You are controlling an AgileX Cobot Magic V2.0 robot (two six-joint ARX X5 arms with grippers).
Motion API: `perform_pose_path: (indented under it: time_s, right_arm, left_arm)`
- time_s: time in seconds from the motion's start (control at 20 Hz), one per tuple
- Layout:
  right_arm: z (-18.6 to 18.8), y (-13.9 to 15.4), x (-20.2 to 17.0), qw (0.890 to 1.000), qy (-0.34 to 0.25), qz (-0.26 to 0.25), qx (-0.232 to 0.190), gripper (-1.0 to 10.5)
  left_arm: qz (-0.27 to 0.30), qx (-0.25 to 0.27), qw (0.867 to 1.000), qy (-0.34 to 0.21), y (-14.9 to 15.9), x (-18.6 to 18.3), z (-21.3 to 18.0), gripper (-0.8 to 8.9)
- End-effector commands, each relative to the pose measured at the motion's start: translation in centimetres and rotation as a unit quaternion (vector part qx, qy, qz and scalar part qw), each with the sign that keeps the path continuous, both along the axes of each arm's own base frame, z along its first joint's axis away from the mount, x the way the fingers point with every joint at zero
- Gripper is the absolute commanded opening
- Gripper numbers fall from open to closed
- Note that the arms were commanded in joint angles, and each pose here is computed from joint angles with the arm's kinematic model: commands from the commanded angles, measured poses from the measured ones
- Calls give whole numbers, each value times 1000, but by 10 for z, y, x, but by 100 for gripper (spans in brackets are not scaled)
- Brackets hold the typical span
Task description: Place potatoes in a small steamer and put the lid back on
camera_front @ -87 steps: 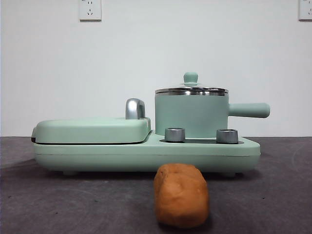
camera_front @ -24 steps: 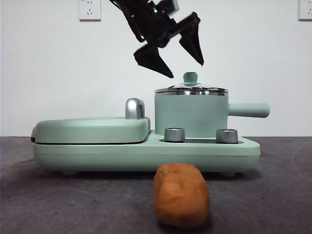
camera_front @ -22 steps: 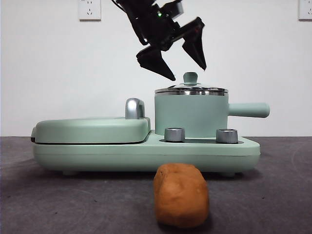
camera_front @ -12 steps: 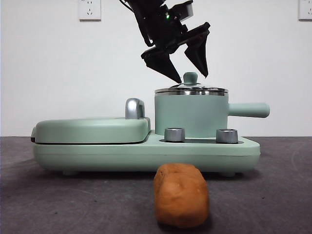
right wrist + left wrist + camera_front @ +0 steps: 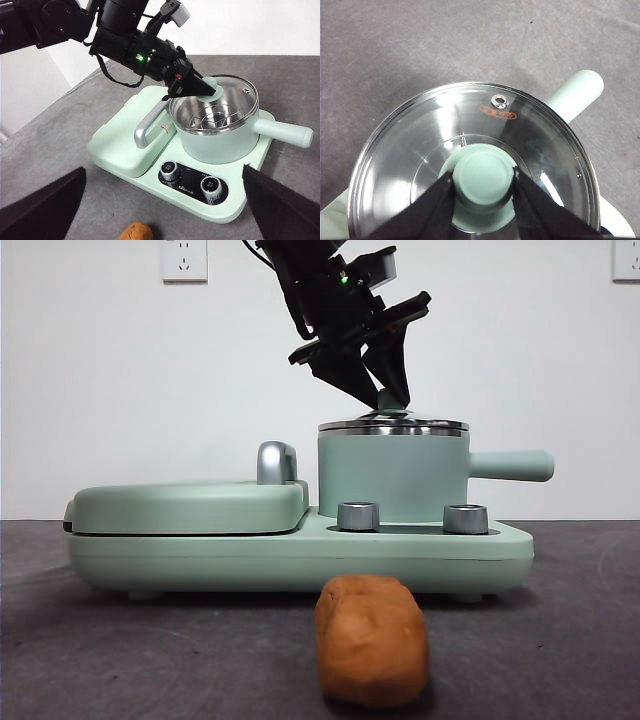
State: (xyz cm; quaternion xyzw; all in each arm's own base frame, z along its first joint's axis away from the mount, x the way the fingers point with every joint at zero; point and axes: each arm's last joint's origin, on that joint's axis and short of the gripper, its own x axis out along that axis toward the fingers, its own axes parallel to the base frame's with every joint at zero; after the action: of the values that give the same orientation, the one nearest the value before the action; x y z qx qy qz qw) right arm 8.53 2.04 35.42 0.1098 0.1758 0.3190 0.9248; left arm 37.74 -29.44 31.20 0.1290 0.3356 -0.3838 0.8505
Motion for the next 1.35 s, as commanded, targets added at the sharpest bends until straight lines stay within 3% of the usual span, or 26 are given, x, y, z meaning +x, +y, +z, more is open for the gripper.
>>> perform_pose_path:
  time_s: [0.05, 0.25, 0.55, 0.85, 1.0, 1.35]
  right_arm:
    - [3, 0, 0, 1000, -9, 2, -3, 499]
    - [3, 0, 0, 1000, -2, 1, 0, 499]
    - [-5, 0, 11, 997, 67, -17, 23, 500]
    - [-17, 17, 37, 985, 170, 9, 40, 500]
    - [-29, 40, 53, 974, 226, 25, 14, 500]
    - [-74, 121, 80, 944, 310, 69, -95, 500]
  left_arm:
    - [-9, -5, 1000, -1, -11, 2, -4, 58]
    - [11, -23, 1000, 10, -10, 1, 3, 56]
    - [23, -62, 998, -23, 8, -13, 56, 56]
    - [4, -22, 999, -32, 41, -41, 92, 55]
    - [18, -23, 999, -35, 57, -42, 102, 56]
    - [74, -18, 997, -31, 97, -22, 104, 55]
